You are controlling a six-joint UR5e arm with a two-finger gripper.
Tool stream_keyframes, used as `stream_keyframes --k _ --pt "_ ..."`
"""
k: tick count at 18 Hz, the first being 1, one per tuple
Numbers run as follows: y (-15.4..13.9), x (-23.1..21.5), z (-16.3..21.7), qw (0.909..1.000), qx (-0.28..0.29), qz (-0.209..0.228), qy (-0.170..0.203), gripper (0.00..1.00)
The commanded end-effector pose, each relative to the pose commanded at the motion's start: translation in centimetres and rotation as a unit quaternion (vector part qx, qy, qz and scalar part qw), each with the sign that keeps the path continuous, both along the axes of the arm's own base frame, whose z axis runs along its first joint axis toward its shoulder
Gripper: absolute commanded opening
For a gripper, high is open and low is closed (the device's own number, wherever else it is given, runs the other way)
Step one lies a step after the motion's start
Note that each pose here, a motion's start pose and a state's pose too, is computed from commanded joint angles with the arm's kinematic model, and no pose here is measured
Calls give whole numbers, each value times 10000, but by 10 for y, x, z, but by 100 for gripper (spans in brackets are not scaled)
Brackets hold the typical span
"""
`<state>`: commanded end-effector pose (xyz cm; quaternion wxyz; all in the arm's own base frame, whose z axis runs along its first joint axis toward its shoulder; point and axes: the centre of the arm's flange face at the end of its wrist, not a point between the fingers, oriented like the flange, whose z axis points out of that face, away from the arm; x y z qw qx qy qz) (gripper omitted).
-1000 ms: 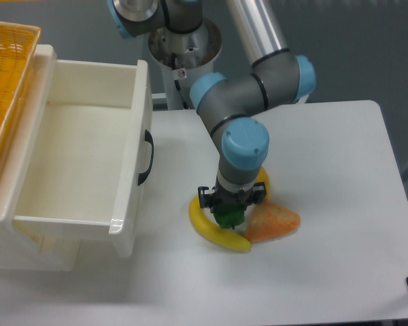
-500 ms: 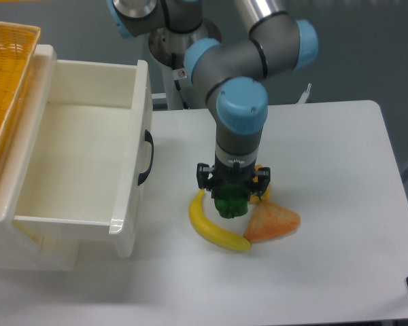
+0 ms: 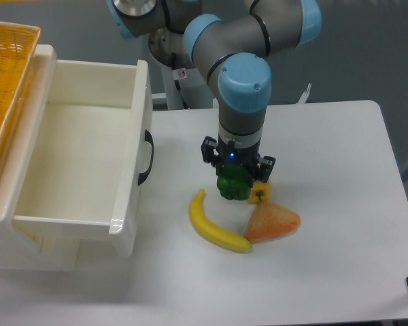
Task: Pick up the green chilies
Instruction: 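Lift the green bell pepper up off the table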
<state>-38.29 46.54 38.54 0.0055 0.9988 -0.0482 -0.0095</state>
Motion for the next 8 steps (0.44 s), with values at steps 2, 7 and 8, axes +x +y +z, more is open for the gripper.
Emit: stream_keyframes --k 2,7,8 --pt "-1 -2 -1 10000 1 15 -11 59" --pt "-1 -1 -1 10000 13 7 -20 59" --pt "0 0 -1 10000 15 7 -31 59"
